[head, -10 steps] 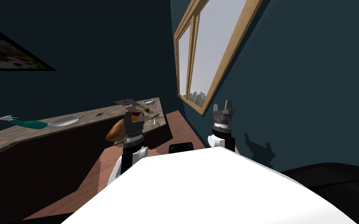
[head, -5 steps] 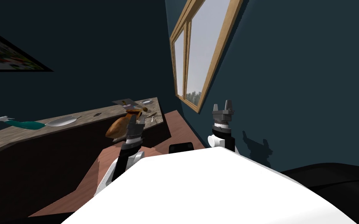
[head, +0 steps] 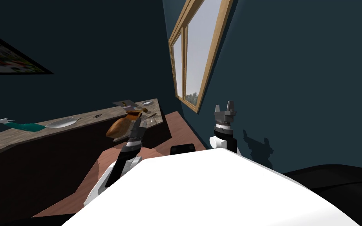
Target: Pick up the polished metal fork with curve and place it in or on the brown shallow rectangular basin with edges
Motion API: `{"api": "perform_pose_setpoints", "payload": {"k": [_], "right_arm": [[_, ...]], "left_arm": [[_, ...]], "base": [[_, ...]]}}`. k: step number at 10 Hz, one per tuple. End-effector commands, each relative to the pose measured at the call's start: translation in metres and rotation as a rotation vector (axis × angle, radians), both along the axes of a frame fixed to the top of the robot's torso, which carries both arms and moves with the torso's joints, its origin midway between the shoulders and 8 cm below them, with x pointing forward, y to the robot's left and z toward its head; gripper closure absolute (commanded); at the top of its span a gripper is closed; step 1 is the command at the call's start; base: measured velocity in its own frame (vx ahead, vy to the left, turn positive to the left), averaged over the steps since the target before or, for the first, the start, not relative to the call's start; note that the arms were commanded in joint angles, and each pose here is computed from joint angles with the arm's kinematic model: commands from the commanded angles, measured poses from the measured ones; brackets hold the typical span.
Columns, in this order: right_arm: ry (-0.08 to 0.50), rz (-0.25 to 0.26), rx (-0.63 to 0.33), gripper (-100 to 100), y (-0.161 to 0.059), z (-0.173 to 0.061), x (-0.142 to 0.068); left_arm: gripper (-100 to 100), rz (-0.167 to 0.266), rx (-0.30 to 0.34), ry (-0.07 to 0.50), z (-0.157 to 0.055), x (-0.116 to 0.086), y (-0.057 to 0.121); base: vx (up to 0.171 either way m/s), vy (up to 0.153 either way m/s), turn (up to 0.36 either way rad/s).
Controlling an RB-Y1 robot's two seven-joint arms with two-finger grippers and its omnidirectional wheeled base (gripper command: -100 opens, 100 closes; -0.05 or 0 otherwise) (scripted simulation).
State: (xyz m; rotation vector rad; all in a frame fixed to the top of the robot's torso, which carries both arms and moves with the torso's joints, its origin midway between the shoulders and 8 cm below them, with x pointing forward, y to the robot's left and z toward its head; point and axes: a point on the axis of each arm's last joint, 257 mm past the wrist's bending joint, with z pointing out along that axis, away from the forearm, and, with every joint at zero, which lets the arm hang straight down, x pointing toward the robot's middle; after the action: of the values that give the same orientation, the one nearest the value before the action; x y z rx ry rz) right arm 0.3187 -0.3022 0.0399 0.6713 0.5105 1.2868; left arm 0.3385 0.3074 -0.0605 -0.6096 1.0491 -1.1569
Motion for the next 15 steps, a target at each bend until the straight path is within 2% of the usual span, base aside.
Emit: {"api": "perform_pose_setpoints", "payload": {"k": [1, 2, 3, 4, 12, 13, 15], "right_arm": [[0.0, 0.0, 0.0, 0, 0.0, 0.0, 0.0], [0.0, 0.0, 0.0, 0, 0.0, 0.0, 0.0], [0.0, 0.0, 0.0, 0, 0.0, 0.0, 0.0], [0.0, 0.0, 0.0, 0, 0.0, 0.0, 0.0], [0.0, 0.0, 0.0, 0, 0.0, 0.0, 0.0], [0.0, 0.0, 0.0, 0, 0.0, 0.0, 0.0], [0.0, 0.0, 0.0, 0, 0.0, 0.0, 0.0]], "left_arm": [[-100, -0.004, 0.02, 0.065, -0.017, 0.001, 0.004], [-100, -0.013, 0.031, 0.068, -0.017, 0.002, 0.003], [-100, -0.013, 0.042, 0.125, -0.033, 0.001, 0.008], [-100, -0.024, 0.057, 0.129, -0.033, 0.002, 0.006], [-100, -0.024, 0.057, 0.129, -0.033, 0.002, 0.006], [-100, -0.024, 0.045, 0.107, -0.02, 0.008, 0.009], [-100, -0.024, 0.029, 0.091, -0.009, 0.013, 0.012]], "base": [[0.0, 0.0, 0.0], [0.005, -0.002, -0.015], [0.01, -0.004, -0.032], [0.0, 0.0, 0.0], [0.0, 0.0, 0.001], [0.128, 0.008, 0.039], [0.208, -0.002, -0.003]]}}
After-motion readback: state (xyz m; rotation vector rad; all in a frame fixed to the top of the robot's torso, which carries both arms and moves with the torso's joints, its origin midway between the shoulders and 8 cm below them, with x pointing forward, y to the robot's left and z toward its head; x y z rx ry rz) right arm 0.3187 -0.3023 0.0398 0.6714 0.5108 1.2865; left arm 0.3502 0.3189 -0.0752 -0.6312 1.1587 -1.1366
